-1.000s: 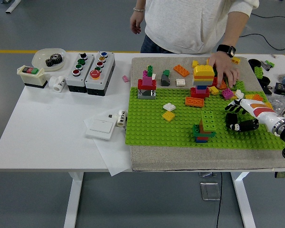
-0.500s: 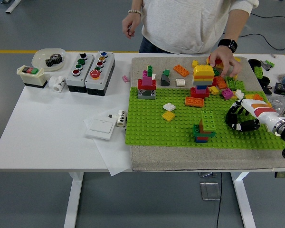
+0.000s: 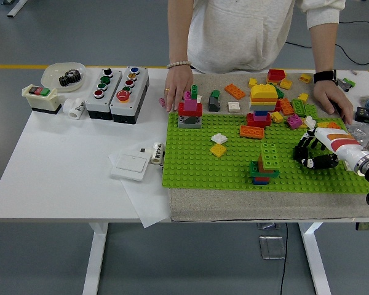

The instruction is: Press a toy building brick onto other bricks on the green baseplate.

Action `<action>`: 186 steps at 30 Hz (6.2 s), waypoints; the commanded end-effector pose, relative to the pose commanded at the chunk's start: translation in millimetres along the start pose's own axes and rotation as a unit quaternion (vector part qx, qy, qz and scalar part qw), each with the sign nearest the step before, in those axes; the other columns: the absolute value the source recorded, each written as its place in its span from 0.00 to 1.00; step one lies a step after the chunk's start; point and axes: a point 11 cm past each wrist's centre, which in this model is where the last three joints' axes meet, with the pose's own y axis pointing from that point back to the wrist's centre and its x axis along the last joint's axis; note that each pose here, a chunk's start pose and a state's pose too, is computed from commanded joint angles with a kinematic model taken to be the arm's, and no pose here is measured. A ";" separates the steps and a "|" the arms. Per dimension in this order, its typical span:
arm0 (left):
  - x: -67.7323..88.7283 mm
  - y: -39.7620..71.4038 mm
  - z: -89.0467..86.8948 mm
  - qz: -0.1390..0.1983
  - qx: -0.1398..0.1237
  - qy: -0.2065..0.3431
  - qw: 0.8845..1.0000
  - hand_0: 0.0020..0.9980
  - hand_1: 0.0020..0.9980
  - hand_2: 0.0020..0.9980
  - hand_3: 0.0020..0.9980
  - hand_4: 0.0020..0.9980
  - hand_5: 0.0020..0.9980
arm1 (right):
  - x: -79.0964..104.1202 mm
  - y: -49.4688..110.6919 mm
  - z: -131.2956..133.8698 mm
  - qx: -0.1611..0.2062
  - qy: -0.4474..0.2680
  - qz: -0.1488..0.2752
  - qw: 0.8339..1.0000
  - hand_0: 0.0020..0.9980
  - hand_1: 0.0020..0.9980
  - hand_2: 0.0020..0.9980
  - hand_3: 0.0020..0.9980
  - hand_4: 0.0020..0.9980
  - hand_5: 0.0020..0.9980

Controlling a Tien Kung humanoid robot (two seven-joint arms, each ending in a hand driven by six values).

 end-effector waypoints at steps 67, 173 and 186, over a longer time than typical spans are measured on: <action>0.7 -1.8 -9.9 0.002 0.010 -0.004 1.000 0.49 0.57 0.65 0.62 0.67 0.75 | 73.6 38.6 -84.9 0.191 0.092 0.071 0.975 0.35 0.43 0.50 0.49 0.60 0.32; 1.0 -1.4 -7.0 0.002 0.008 -0.006 1.000 0.49 0.57 0.65 0.62 0.66 0.75 | 57.0 49.6 -100.7 0.232 0.084 0.029 0.969 0.36 0.48 0.54 0.55 0.74 0.31; 1.3 -1.0 -4.7 0.002 0.005 -0.005 1.000 0.49 0.57 0.65 0.62 0.66 0.75 | 58.0 48.4 -102.0 0.232 0.084 0.031 0.968 0.37 0.51 0.58 0.61 0.80 0.33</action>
